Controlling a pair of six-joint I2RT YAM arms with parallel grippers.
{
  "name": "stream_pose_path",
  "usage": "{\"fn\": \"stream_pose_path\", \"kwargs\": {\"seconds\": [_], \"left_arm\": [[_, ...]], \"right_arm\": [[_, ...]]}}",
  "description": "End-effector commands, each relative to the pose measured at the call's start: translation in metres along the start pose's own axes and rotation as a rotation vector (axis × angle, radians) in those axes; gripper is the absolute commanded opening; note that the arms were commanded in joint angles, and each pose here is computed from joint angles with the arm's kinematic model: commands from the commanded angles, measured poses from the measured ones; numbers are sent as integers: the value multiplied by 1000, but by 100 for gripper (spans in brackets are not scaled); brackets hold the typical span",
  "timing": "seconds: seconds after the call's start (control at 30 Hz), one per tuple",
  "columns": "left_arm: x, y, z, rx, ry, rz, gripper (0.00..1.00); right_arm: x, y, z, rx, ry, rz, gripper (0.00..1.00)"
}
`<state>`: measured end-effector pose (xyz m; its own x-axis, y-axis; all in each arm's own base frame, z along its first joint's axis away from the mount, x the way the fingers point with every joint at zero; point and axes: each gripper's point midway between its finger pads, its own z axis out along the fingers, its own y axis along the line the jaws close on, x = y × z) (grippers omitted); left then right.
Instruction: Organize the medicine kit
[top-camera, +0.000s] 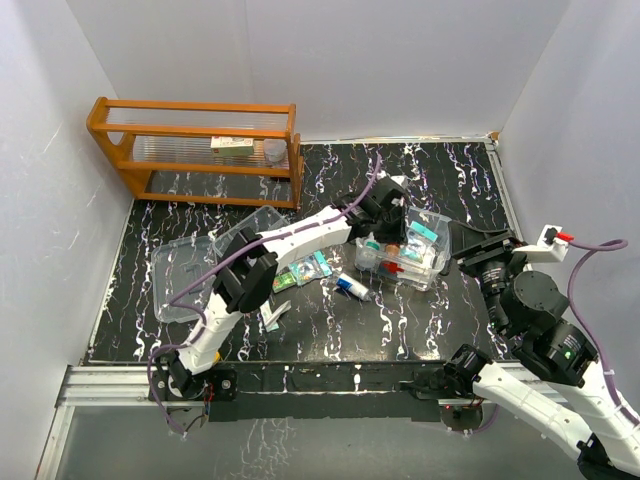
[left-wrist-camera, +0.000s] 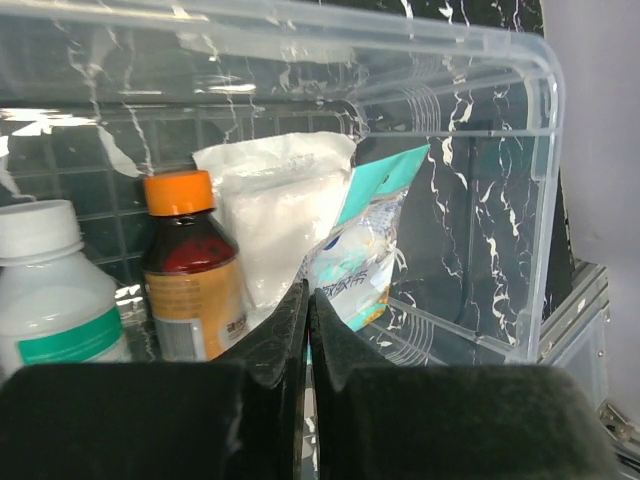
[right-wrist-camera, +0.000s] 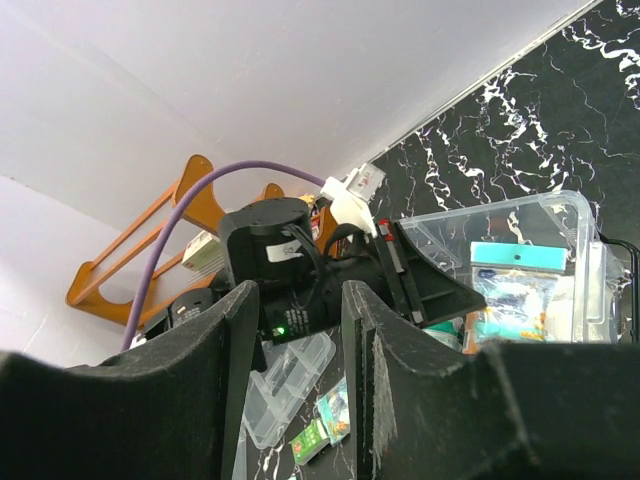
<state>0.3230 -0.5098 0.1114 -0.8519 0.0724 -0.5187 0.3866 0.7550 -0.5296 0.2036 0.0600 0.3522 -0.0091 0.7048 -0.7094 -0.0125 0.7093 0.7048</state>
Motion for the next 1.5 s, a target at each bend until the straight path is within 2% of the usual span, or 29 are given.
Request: {"fn": "stream_pose_path", "kwargs": {"seconds": [0.0,0.3,0.37,0.43,0.67,0.9,1.03,1.13,1.23,1.33,1.47], "left_arm": [[6,-13,1,-21,8,-15,0],[24,-14,19,-7,84,-25,1],[23,-11,14,-26,84,-13,15],[17,-9,6,-48,64,12,24],[-16,-32,-43,22,0,85,39],[-40,-30,-126,42,-89,245,51],[-28,8,-163,-66,-126,363,60],[-15,50,-181,-144,-101,371,63],[-1,85,-190,-136,-45,339,60],[16,105,-191,-85,31,347,57],[30,133,-181,-105,121,366,52]], "right_arm": [[-11,0,-2,4,-35,8,38],[-7,-1,0,11,-26,8,38],[-7,-1,0,12,-25,8,38],[-6,0,1,11,-20,6,39],[3,0,3,11,7,3,39],[19,-1,7,16,46,4,39],[30,-1,11,21,71,-2,39],[36,-3,13,28,82,-5,39],[44,-6,15,28,96,-13,39],[51,-6,16,29,110,0,39],[57,-7,18,32,127,3,39]]}}
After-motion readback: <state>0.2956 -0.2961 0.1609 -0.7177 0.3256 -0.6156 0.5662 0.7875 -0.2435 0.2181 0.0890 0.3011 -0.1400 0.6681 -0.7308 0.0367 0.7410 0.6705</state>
